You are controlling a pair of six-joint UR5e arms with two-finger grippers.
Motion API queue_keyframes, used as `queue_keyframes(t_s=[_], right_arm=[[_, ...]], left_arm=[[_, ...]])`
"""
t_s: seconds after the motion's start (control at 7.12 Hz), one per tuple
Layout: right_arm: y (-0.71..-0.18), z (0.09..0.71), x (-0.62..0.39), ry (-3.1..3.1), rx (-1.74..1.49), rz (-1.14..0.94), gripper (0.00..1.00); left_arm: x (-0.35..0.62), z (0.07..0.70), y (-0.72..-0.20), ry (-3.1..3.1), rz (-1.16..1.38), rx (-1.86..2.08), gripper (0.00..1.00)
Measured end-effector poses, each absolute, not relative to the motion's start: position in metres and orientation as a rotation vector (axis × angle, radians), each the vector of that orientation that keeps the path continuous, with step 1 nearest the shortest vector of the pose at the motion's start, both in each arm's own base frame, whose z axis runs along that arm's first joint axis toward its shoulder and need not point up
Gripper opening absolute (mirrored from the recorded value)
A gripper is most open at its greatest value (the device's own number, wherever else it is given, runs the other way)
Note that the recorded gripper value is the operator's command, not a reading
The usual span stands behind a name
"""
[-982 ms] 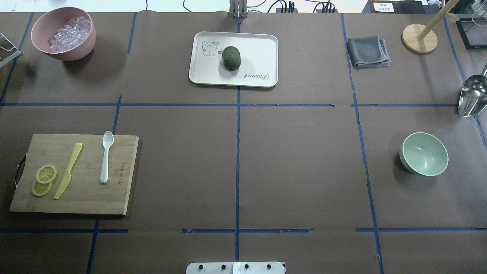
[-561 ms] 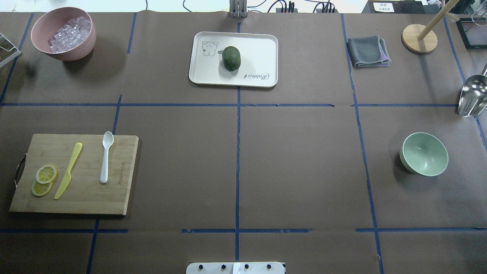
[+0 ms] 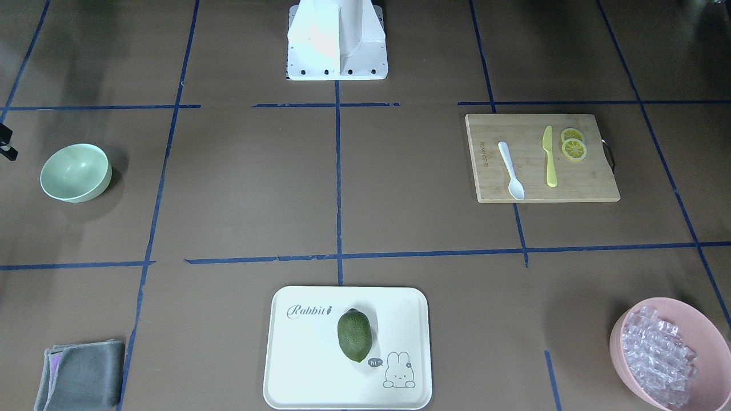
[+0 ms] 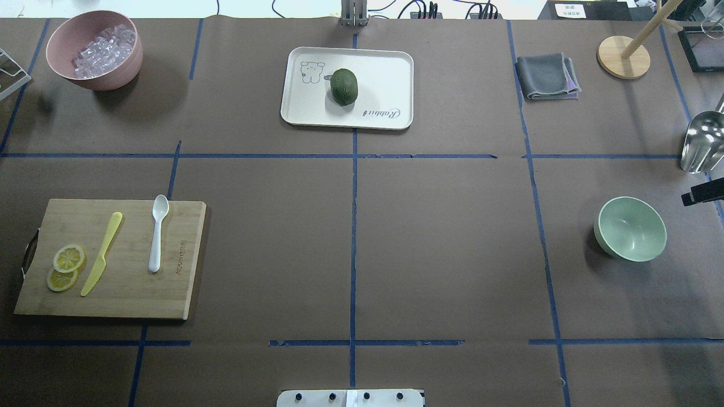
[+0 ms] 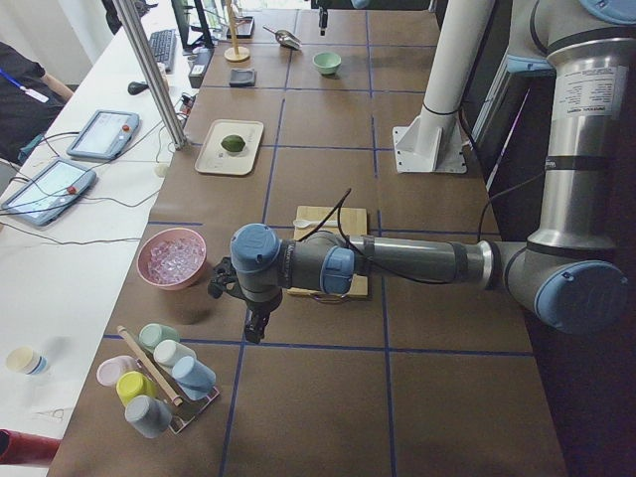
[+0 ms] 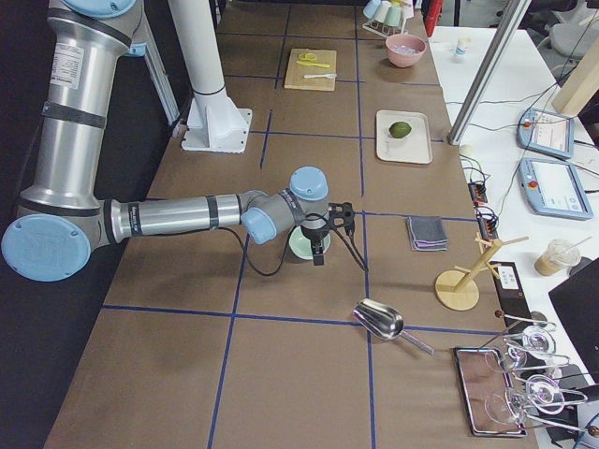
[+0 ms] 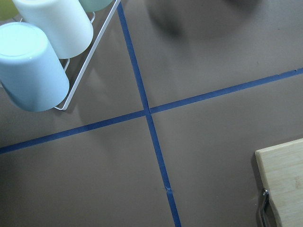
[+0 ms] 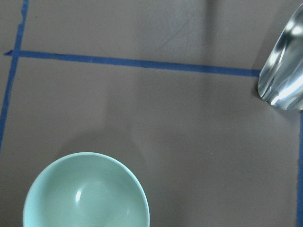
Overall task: Place spoon in bowl
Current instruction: 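Move the right arm in toward the pale green bowl, then grasp the pale green bowl rim with the right gripper and carry it inward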
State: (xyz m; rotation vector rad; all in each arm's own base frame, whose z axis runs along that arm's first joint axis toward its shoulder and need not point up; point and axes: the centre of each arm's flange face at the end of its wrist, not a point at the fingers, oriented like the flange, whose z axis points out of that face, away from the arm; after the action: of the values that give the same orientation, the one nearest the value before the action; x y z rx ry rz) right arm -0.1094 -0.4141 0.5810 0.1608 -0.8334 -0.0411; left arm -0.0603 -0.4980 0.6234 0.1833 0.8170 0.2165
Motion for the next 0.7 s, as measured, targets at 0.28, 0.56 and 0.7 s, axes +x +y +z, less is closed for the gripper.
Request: queue_keyframes(t_s=[0.28,0.56,0.7], right_arm=[[-0.400,0.613,-0.149,-0.874,0.168,-0.027,0.93],[-0.388,0.620,-0.176,-0.885,0.161,-0.035,0.03],[-0.385,0.622,-0.180,-0.885,0.157,-0.039,0.00]], left_arm=[[-0.060,0.623,-0.498,0.817,0.217,0.183,1.00],[-0.060,0.623,-0.497,0.817,0.216,0.183,1.00],[-0.060,0.624,-0.497,0.817,0.216,0.181,1.00]])
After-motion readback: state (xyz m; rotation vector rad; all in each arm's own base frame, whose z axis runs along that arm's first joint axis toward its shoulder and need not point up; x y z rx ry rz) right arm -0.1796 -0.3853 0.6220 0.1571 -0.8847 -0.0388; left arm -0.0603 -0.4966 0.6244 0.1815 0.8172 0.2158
